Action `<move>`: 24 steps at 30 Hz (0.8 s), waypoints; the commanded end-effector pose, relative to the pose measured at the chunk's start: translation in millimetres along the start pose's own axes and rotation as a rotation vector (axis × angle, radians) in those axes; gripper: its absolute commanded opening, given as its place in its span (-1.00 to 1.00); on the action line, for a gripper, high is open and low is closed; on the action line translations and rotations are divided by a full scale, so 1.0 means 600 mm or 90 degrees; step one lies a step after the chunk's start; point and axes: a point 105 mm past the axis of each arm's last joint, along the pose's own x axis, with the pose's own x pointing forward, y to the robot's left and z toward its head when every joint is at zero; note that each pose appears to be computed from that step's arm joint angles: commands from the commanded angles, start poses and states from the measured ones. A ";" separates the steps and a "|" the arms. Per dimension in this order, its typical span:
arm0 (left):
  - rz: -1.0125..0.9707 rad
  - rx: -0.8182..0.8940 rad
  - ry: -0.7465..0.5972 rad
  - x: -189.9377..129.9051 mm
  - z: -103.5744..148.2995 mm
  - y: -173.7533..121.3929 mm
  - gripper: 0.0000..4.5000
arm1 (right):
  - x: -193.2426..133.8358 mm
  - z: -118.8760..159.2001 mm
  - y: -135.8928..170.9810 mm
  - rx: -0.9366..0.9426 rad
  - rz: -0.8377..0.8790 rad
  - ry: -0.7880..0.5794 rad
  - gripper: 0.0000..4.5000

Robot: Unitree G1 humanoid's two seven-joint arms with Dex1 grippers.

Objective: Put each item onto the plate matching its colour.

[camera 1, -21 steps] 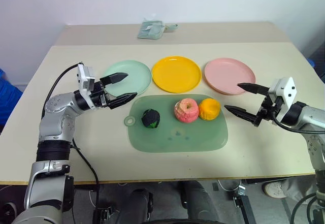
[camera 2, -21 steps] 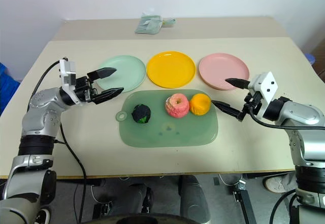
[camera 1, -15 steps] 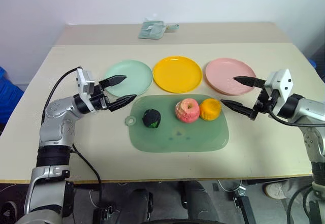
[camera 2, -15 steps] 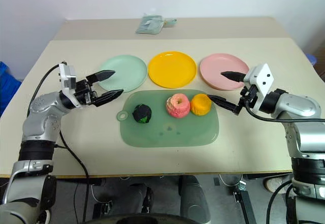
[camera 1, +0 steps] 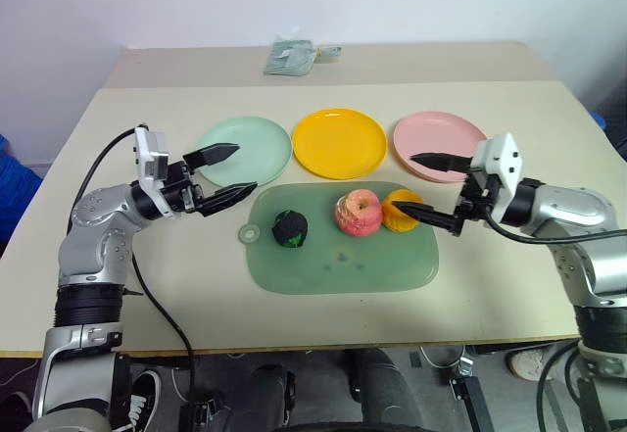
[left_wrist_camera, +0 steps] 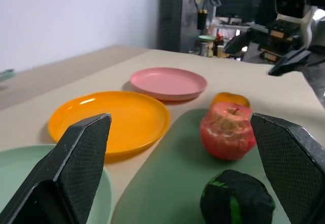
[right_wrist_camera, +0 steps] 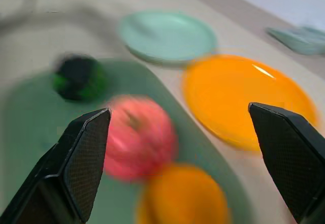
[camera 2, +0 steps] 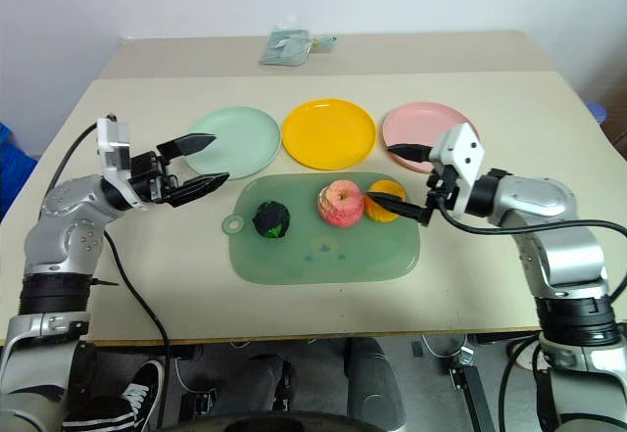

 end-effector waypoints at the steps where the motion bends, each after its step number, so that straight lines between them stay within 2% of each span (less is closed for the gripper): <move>1: -0.059 0.009 0.015 -0.003 0.011 -0.030 1.00 | 0.009 0.044 0.004 -0.030 0.021 -0.035 0.97; 5: -0.124 -0.033 0.044 0.009 0.000 -0.048 1.00 | 0.014 0.053 0.021 -0.028 0.066 -0.019 0.97; 10: -0.158 -0.024 0.075 0.037 -0.029 -0.053 1.00 | 0.024 0.062 0.038 -0.023 0.089 -0.005 0.97; 17: -0.199 0.064 0.160 0.073 -0.097 -0.067 1.00 | 0.018 0.059 0.047 -0.050 0.083 0.032 0.97; 24: -0.217 0.145 0.173 0.109 -0.134 -0.061 1.00 | 0.010 0.048 0.038 -0.056 0.042 0.034 0.97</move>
